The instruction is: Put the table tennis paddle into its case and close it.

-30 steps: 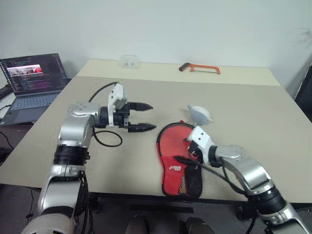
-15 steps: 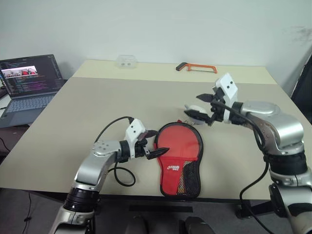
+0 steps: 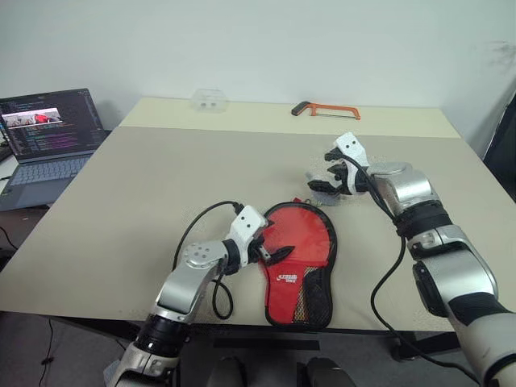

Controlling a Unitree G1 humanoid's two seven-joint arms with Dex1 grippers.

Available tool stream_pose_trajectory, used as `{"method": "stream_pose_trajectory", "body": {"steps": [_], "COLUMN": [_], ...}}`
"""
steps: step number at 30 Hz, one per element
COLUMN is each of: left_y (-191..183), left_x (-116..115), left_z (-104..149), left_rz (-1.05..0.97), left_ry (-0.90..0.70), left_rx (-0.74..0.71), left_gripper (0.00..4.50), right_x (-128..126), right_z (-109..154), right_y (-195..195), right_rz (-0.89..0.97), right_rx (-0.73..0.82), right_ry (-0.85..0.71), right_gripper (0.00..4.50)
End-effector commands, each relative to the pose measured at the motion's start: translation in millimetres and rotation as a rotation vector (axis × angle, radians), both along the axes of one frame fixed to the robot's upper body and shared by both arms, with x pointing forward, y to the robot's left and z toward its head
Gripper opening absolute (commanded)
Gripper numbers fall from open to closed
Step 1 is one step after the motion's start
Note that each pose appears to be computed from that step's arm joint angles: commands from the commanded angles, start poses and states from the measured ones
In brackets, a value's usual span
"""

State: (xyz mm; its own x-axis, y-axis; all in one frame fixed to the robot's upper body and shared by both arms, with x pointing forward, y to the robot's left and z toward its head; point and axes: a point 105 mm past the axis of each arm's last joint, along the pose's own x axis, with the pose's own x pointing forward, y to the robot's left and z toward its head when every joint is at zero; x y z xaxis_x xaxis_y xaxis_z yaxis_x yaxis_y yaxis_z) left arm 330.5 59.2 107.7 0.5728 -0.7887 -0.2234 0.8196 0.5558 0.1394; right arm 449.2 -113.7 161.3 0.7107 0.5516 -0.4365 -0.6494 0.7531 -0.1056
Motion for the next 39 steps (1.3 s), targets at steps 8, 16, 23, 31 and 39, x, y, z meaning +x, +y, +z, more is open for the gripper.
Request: {"method": "stream_pose_trajectory", "body": {"steps": [8,16,23,31,39], "left_y": [-34.7,-31.7,-29.3,-27.8,-27.3], "left_x": [-0.9,-4.4,-4.9,-4.7,-4.7], "left_z": [-17.0,-41.0,-40.5,-42.2,-45.1], "left_rz": [-0.056,0.035,0.045,0.051,0.054], "left_ry": [-0.035,0.134,0.151,0.159,0.168], "left_rx": [0.130,0.134,0.128,0.133,0.145], "left_gripper": [4.44,4.50,4.50,4.50,4.50], "right_x": [10.5,14.6,17.4,24.0,17.8], "right_z": [-12.0,-13.9,-10.8,5.5,1.8], "right_y": [-10.7,-17.1,-17.8,-33.6,-79.9], "right_rz": [-0.059,-0.109,-0.126,-0.142,-0.116], "right_rx": [-0.071,-0.094,-0.104,-0.262,-0.497], "right_ry": [-0.021,-0.042,-0.076,-0.196,-0.238], "right_gripper": [4.50,3.24,1.07,0.67,0.67]}}
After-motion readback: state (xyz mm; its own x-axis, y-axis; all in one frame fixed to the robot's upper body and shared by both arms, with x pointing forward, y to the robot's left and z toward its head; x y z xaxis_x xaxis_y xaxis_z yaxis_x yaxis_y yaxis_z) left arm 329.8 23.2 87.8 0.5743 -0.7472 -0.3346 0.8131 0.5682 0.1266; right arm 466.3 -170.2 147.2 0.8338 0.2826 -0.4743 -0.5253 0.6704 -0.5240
